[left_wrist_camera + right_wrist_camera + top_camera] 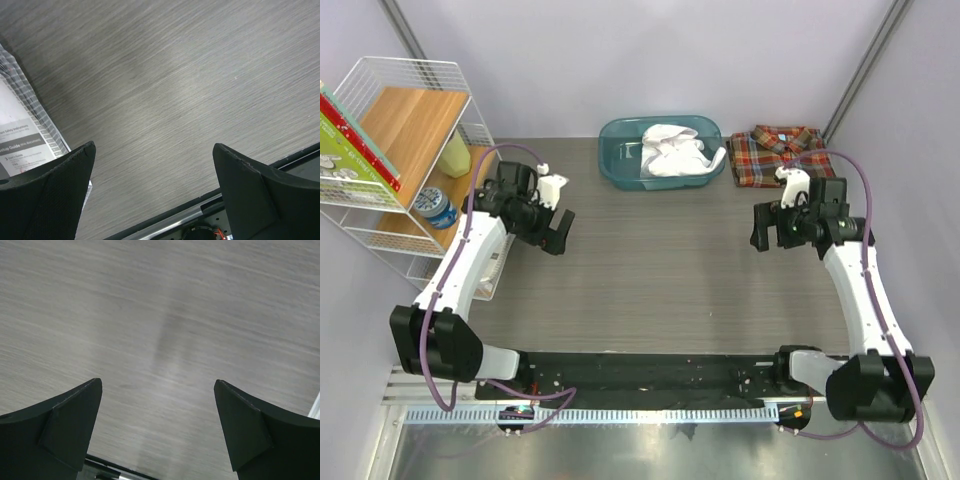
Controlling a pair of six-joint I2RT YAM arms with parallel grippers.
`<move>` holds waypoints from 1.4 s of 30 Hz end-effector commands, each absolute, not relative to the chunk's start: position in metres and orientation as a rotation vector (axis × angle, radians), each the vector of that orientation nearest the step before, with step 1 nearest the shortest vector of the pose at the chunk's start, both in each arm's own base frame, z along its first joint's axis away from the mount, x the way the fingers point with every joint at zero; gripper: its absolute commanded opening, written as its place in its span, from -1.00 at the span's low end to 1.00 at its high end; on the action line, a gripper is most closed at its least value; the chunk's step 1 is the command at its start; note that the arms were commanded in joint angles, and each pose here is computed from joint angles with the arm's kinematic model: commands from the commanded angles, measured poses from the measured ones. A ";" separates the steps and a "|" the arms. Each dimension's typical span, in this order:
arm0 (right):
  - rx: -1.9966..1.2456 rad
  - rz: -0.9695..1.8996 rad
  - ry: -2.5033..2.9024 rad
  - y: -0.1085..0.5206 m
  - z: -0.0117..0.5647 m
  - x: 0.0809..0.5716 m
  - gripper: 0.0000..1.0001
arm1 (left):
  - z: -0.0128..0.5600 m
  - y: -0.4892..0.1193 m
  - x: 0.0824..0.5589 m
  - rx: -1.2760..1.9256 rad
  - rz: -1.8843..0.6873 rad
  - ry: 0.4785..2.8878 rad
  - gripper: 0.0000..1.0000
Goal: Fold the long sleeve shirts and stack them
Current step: Grab the shirt from the pile
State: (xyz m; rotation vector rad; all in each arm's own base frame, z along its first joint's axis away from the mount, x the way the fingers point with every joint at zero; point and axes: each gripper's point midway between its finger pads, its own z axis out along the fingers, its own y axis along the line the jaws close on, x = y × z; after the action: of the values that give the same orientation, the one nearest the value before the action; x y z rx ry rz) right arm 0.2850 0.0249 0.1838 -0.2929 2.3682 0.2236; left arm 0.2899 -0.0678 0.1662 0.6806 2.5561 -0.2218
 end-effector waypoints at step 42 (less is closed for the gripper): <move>-0.395 0.133 2.004 0.248 0.126 0.637 -0.98 | 0.202 -0.062 0.321 0.558 -0.110 2.426 1.00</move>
State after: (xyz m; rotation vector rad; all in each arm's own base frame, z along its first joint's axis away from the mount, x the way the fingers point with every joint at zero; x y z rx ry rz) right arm 0.6270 0.2433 0.0726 -0.3965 2.1071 0.0917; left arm 0.3131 -0.0628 0.1920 0.5513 2.4591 -0.1386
